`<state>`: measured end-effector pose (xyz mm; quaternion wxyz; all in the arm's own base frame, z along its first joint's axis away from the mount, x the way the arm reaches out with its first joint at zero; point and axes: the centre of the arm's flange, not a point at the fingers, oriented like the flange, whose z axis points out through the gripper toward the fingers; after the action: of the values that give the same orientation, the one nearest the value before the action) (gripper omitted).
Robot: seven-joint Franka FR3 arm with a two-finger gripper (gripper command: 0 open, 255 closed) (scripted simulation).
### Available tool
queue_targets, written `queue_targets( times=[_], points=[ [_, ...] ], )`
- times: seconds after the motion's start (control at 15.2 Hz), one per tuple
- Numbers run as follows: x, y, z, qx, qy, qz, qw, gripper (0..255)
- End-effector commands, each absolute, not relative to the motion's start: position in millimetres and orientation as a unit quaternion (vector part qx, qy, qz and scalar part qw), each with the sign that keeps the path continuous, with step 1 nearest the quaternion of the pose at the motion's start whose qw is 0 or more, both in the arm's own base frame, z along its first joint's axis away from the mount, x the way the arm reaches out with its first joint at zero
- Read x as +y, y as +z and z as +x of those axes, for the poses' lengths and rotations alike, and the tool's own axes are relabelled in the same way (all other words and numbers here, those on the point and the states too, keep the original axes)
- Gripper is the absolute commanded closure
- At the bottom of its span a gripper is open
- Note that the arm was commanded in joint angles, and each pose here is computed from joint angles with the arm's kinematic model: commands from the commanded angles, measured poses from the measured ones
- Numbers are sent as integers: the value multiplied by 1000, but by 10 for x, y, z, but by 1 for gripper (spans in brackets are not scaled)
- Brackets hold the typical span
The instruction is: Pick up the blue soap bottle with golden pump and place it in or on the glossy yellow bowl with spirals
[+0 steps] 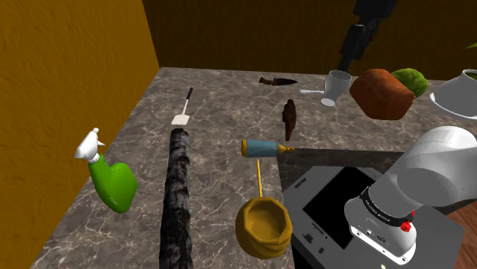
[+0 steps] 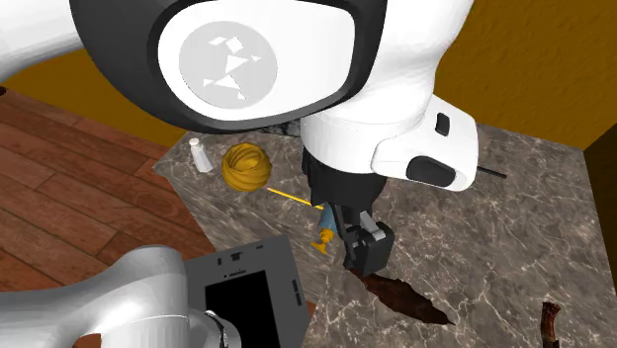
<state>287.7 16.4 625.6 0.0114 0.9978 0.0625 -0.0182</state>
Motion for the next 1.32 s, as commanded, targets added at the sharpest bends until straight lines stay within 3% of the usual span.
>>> queue_targets(
  times=[0.0, 1.25],
  points=[
    [164, 6256, 2877, 62, -18, 998, 11, 0],
    [1451, 4166, 3158, 309, 72, 948, 37, 0]
  ],
)
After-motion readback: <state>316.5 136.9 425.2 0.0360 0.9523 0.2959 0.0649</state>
